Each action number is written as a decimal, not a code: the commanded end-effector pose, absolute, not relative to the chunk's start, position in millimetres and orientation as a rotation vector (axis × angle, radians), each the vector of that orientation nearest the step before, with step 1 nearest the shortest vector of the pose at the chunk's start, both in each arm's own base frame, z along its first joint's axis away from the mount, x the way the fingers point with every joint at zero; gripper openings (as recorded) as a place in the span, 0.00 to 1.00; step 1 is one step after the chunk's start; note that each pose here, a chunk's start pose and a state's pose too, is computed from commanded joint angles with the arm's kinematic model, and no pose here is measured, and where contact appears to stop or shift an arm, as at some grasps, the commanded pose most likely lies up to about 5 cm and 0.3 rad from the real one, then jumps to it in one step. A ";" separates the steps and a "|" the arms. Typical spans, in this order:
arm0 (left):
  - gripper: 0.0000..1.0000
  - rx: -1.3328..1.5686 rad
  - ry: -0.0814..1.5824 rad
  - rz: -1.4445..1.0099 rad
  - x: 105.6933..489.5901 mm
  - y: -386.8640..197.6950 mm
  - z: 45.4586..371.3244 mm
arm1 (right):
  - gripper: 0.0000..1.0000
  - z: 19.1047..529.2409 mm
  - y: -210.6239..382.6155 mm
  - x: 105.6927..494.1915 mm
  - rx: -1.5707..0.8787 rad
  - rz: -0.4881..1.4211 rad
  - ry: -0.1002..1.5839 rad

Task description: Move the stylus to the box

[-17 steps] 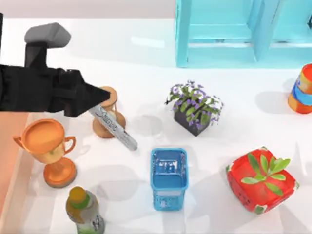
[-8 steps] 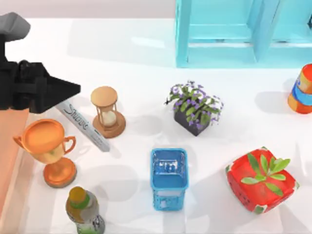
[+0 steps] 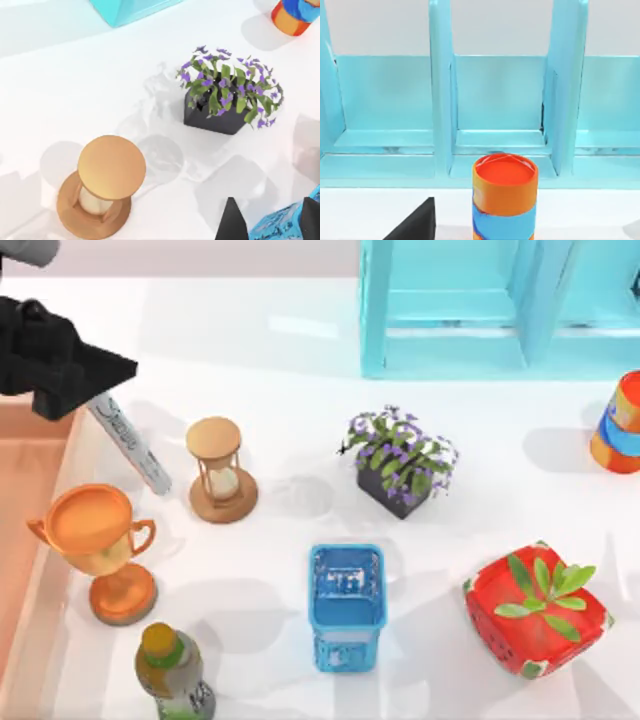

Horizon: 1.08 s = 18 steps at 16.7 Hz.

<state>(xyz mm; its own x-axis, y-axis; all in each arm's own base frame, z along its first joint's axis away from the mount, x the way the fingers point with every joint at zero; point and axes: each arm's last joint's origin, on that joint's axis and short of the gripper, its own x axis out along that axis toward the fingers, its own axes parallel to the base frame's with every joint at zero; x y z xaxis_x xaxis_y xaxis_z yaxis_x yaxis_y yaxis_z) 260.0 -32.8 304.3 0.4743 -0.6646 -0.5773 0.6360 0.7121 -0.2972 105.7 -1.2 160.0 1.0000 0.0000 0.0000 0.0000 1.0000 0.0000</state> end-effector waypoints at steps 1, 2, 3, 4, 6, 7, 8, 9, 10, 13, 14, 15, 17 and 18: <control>0.00 0.027 0.699 -0.792 264.8 -27.7 310.4 | 1.00 160.0 -1.2 105.7 0.000 0.000 0.000; 0.00 0.096 0.678 -0.786 269.0 -21.2 315.6 | 1.00 160.0 -1.2 105.7 0.000 0.000 0.000; 0.00 0.154 0.667 -0.774 272.3 -13.2 319.5 | 1.00 160.0 -1.2 105.7 0.000 0.000 0.000; 0.00 0.200 0.667 -0.758 274.6 -4.2 322.1 | 1.00 160.0 -1.2 105.7 0.000 0.000 0.000; 0.00 0.252 0.694 -0.721 275.7 16.2 323.1 | 1.00 160.0 -1.2 105.7 0.000 0.000 0.000; 0.00 0.264 0.714 -0.696 274.2 28.7 322.5 | 1.00 160.0 -1.2 105.7 0.000 0.000 0.000; 0.00 0.268 0.735 -0.668 271.2 42.6 321.9 | 1.00 160.0 -1.2 105.7 0.000 0.000 0.000; 0.00 0.264 0.756 -0.636 266.6 56.4 321.4 | 1.00 160.0 -1.2 105.7 0.000 0.000 0.000; 0.00 0.256 0.775 -0.607 261.1 68.8 321.0 | 1.00 160.0 -1.2 105.7 0.000 0.000 0.000; 0.00 0.232 0.812 -0.553 246.3 91.9 321.1 | 1.00 160.0 -1.2 105.7 0.000 0.000 0.000; 0.00 0.227 0.817 -0.545 243.4 95.2 321.4 | 1.00 160.0 -1.2 105.7 0.000 0.000 0.000; 0.00 0.224 0.820 -0.542 241.9 96.9 321.5 | 1.00 160.0 -1.2 105.7 0.000 0.000 0.000; 0.00 0.224 0.820 -0.541 241.8 97.0 321.5 | 1.00 160.0 -1.2 105.7 0.000 0.000 0.000; 0.00 0.224 0.820 -0.541 241.8 97.0 321.5 | 1.00 160.0 -1.2 105.7 0.000 0.000 0.000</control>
